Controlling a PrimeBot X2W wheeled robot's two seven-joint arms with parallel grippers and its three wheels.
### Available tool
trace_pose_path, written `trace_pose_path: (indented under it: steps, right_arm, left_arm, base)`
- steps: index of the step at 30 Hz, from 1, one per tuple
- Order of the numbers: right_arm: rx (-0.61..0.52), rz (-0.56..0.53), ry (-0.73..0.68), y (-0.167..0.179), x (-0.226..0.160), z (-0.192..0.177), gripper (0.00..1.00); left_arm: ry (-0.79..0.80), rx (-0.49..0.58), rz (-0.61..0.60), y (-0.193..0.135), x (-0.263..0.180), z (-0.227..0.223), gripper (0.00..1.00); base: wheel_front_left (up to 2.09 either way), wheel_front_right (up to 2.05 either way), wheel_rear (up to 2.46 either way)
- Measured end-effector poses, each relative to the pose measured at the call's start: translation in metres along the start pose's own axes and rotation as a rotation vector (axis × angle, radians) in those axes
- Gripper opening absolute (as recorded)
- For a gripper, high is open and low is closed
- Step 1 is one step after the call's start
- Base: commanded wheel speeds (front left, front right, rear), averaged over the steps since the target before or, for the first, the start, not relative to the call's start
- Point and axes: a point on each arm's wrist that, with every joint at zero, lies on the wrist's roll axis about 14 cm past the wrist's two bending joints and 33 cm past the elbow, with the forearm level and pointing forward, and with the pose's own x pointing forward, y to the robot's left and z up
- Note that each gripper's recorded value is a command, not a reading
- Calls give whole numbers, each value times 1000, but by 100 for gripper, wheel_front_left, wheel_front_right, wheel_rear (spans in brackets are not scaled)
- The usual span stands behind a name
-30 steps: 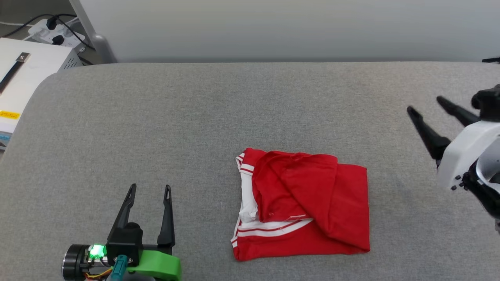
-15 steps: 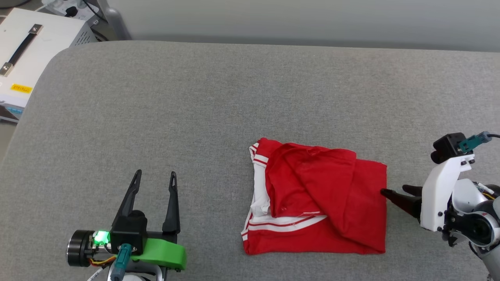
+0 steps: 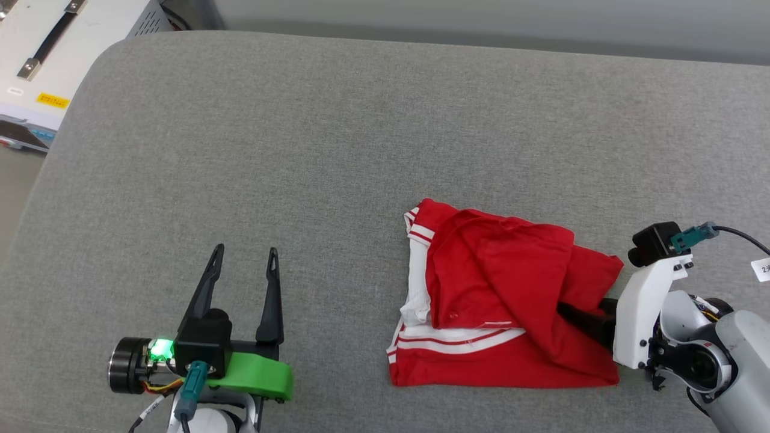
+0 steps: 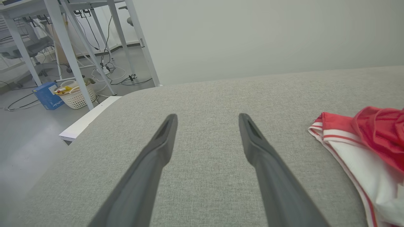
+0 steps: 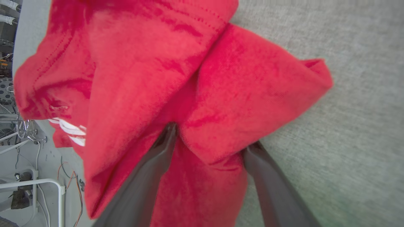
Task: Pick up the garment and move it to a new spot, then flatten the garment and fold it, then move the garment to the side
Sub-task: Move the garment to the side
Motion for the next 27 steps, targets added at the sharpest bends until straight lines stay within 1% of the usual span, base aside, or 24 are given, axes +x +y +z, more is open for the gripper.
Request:
trace_pose_path:
  steps: [1, 2, 3, 4, 8, 12, 13, 17, 20, 23, 27]
  right_arm:
    - [-6, 4, -5, 1, 2, 1, 100]
    - [-12, 7, -18, 2, 3, 3, 41]
    - [-14, 11, -26, 3, 4, 4, 9]
    - [-17, 19, -35, 5, 5, 6, 0]
    - [-49, 32, -88, 12, 3, 17, 0]
    - [-130, 18, -136, 12, -7, 25, 0]
    - [-172, 1, -162, 9, -13, 31, 0]
    - [-284, -51, -247, 1, -35, 55, 0]
    - [-391, -121, -298, -10, -59, 70, 0]
    - [-464, -188, -335, -20, -84, 80, 0]
    - [-523, -268, -368, -32, -115, 87, 0]
  left_arm:
    - [2, 0, 3, 1, 0, 0, 100]
    - [3, -1, 6, 1, -1, -1, 100]
    - [4, 0, 8, 2, -1, -1, 100]
    - [4, 0, 9, 3, -1, -1, 100]
    - [-1, -1, 10, 2, 0, 0, 100]
    - [-11, -4, 3, -1, 0, 4, 100]
    - [-15, -6, -1, -2, 0, 5, 100]
    - [-21, -11, -16, -8, 2, 6, 100]
    - [-24, -18, -40, -16, 4, 7, 100]
    - [-31, -25, -69, -26, 7, 8, 100]
    - [-43, -35, -109, -40, 14, 11, 100]
  base:
    - [0, 0, 0]
    - [0, 0, 0]
    - [0, 0, 0]
    - [0, 0, 0]
    - [0, 0, 0]
    - [0, 0, 0]
    - [0, 0, 0]
    - [0, 0, 0]
    - [0, 0, 0]
    - [0, 0, 0]
    - [0, 0, 0]
